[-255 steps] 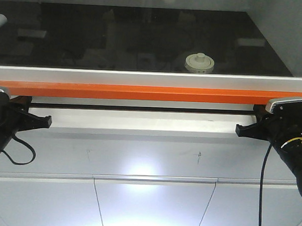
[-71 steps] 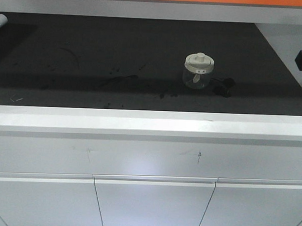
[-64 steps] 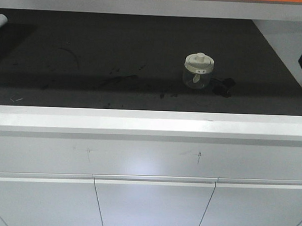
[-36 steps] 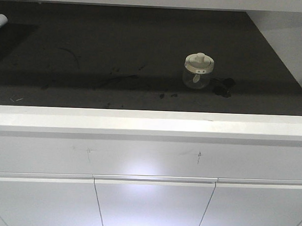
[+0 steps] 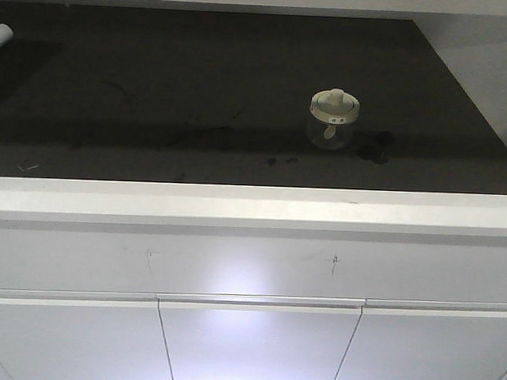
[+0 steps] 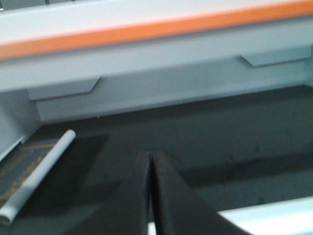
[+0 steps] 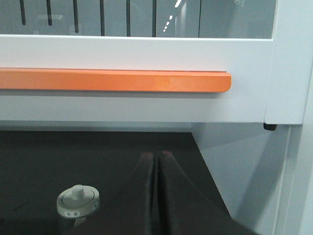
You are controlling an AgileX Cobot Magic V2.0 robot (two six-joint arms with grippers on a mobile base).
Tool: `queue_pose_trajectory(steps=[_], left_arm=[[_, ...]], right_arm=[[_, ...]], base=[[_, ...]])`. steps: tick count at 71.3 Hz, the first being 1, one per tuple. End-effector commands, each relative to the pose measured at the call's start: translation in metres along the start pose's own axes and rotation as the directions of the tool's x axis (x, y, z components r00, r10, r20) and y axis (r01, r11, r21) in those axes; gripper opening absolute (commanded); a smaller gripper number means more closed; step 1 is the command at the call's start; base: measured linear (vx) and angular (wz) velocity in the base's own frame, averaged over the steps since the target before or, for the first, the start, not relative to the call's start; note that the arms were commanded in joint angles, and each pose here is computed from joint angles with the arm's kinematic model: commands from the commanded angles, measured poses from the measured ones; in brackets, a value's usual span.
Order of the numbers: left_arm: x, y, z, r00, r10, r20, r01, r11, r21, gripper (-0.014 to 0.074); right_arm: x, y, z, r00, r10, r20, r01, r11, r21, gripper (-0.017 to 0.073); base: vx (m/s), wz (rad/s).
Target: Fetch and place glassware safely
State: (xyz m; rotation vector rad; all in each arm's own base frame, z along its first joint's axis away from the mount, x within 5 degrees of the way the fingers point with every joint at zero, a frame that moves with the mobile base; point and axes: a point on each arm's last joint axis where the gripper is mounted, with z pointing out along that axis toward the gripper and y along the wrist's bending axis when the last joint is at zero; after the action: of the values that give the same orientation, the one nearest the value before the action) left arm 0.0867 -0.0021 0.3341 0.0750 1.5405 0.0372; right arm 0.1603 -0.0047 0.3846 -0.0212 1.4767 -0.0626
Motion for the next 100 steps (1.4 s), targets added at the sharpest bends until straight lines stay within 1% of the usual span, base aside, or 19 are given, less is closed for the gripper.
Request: queue_pose_trajectory(steps=[1,13,18,25,31,41,52,55,62,77,82,84,88,100], left_arm=[[0.006,-0.001,-0.015,0.997,-0.018,0.075,0.018,1.0,0.001,-0.0007],[0.038,-0.002,-0.037,0.998,-0.018,0.056,0.018,1.0,-0.002,-0.0007],[0.048,-0.003,-0.043,0.999,-0.02,0.047,0.02,1.0,-0.003,-0.0007],[0.062,-0.004,-0.047,0.999,-0.02,0.031,0.02,1.0,-0.003,-0.0007],[0.064,-0.004,-0.049,0.998,-0.02,0.055,0.02,1.0,-0.004,-0.0007],[0.062,-0.004,-0.05,0.997,-0.018,0.078,0.018,1.0,-0.004,-0.0007],[0.063,-0.004,-0.05,0.997,-0.017,0.076,0.017,1.0,-0.005,-0.0007],[0.063,-0.004,-0.05,0.997,-0.017,0.073,0.017,1.0,-0.005,-0.0007],[0.063,-0.004,-0.05,0.997,-0.017,0.071,0.017,1.0,-0.005,-0.0007],[0.064,-0.004,-0.05,0.998,-0.016,0.064,0.016,1.0,-0.005,-0.0007],[0.064,-0.004,-0.05,0.998,-0.016,0.064,0.016,1.0,-0.005,-0.0007],[0.064,-0.004,-0.05,0.998,-0.016,0.064,0.016,1.0,-0.005,-0.0007],[0.064,-0.004,-0.05,0.998,-0.016,0.064,0.016,1.0,-0.005,-0.0007],[0.064,-0.004,-0.05,0.998,-0.016,0.064,0.016,1.0,-0.005,-0.0007]], right_arm=[[-0.016,-0.001,-0.001,0.996,-0.001,0.085,0.001,1.0,-0.002,-0.0001],[-0.014,0.0,-0.001,0.998,0.0,0.065,0.0,1.0,-0.004,-0.0001],[-0.012,0.003,-0.001,0.999,0.003,0.046,-0.002,1.0,-0.024,-0.0001],[-0.009,0.012,0.001,1.0,0.007,0.016,-0.005,0.997,-0.076,-0.0001],[-0.005,0.021,0.007,1.0,-0.001,-0.004,0.0,0.992,-0.124,-0.0001],[0.005,0.036,0.023,0.999,-0.04,-0.024,0.034,0.979,-0.202,-0.0001],[0.022,0.051,0.047,0.998,-0.035,-0.043,0.022,0.965,-0.261,0.0027],[0.027,0.055,0.053,0.998,-0.032,-0.051,0.016,0.961,-0.274,0.0049],[0.04,0.062,0.069,0.998,-0.029,-0.064,0.009,0.956,-0.293,0.0146],[0.071,0.077,0.106,0.998,-0.011,-0.062,-0.011,0.942,-0.335,0.0484],[0.079,0.081,0.119,0.999,-0.001,-0.052,-0.017,0.938,-0.346,0.0557],[0.084,0.084,0.126,0.998,0.001,-0.056,-0.02,0.936,-0.35,0.0579],[0.089,0.087,0.138,0.999,0.008,-0.051,-0.025,0.935,-0.353,0.0595],[0.104,0.098,0.176,0.999,0.032,-0.013,-0.035,0.928,-0.371,0.0575]], base=[[0.0,0.0],[0.0,0.0],[0.0,0.0],[0.0,0.0],[0.0,0.0],[0.0,0.0],[0.0,0.0],[0.0,0.0],[0.0,0.0],[0.0,0.0],[0.0,0.0],[0.0,0.0],[0.0,0.0],[0.0,0.0]])
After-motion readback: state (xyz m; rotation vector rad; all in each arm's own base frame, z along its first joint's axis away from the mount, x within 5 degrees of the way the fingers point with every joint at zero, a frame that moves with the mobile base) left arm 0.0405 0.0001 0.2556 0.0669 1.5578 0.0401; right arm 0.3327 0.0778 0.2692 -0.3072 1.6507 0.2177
